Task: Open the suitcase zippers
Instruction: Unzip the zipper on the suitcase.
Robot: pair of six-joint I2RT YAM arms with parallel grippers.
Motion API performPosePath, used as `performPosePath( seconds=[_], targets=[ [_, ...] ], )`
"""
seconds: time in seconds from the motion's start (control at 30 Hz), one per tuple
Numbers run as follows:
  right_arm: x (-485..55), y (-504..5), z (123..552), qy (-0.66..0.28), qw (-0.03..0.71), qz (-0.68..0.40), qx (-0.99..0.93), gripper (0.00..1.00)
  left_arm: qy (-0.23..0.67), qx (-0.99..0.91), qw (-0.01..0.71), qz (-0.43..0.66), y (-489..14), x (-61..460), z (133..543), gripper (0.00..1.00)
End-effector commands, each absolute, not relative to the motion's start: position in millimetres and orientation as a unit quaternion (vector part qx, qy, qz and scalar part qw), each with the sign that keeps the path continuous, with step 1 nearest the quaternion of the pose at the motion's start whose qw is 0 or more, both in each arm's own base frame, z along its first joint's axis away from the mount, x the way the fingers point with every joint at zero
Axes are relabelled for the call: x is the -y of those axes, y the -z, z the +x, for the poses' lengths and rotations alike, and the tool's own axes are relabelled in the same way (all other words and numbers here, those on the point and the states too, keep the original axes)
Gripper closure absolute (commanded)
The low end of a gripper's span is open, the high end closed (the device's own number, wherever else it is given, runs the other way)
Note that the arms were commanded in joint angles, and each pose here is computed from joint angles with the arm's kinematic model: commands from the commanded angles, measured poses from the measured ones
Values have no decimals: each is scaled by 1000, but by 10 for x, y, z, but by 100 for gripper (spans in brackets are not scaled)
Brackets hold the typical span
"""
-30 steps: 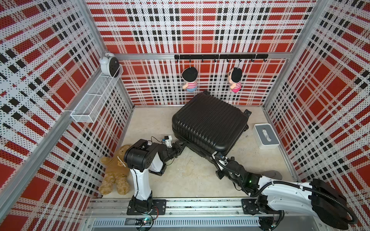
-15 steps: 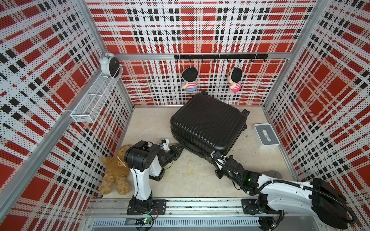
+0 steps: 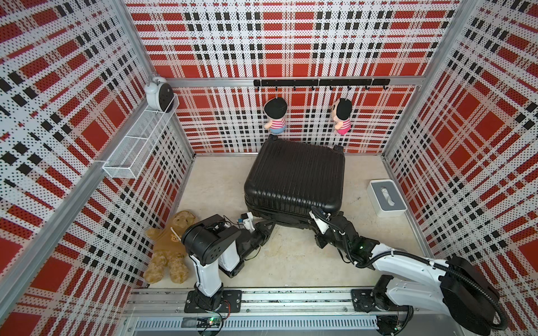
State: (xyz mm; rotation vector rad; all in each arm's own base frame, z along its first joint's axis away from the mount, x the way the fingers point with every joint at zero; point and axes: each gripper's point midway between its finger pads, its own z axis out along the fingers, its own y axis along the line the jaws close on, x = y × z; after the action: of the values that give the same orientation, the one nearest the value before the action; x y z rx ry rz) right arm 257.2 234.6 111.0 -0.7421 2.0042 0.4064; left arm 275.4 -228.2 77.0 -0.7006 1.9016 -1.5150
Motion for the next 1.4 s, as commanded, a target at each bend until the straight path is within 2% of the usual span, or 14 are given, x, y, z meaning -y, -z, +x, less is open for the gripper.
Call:
performPosePath(
  seconds=[0.0, 0.33, 0.47, 0.63, 0.73, 0.9, 1.07, 1.37],
  targets=[
    [-2313, -1373, 2837, -152, 510, -274, -801, 100, 610, -720, 289, -160, -1003, 2749, 2441, 100],
    [-2584, -1412, 2643, -215, 503, -297, -783, 100, 601, -749, 267, -82, -955, 3426, 2232, 100],
    [-2677, -1430, 2610, -222, 503, -306, -777, 100, 596, -752, 271, -68, -976, 3484, 2217, 100],
    [-2603, -1386, 2637, -207, 507, -291, -785, 100, 572, -768, 283, -57, -1023, 3428, 2212, 65],
    [-2551, -1357, 2643, -197, 507, -285, -789, 100, 557, -778, 286, -51, -1063, 3353, 2177, 47],
    [-2495, -1327, 2638, -190, 507, -277, -794, 100, 474, -819, 322, -37, -1080, 3083, 2160, 24],
    [-2476, -1318, 2627, -192, 507, -271, -795, 100, 414, -833, 362, -52, -1280, 2635, 2257, 18],
    [-2430, -1266, 2591, -192, 504, -267, -799, 100, 413, -806, 416, -77, -2037, 2107, 2867, 15]
  ],
)
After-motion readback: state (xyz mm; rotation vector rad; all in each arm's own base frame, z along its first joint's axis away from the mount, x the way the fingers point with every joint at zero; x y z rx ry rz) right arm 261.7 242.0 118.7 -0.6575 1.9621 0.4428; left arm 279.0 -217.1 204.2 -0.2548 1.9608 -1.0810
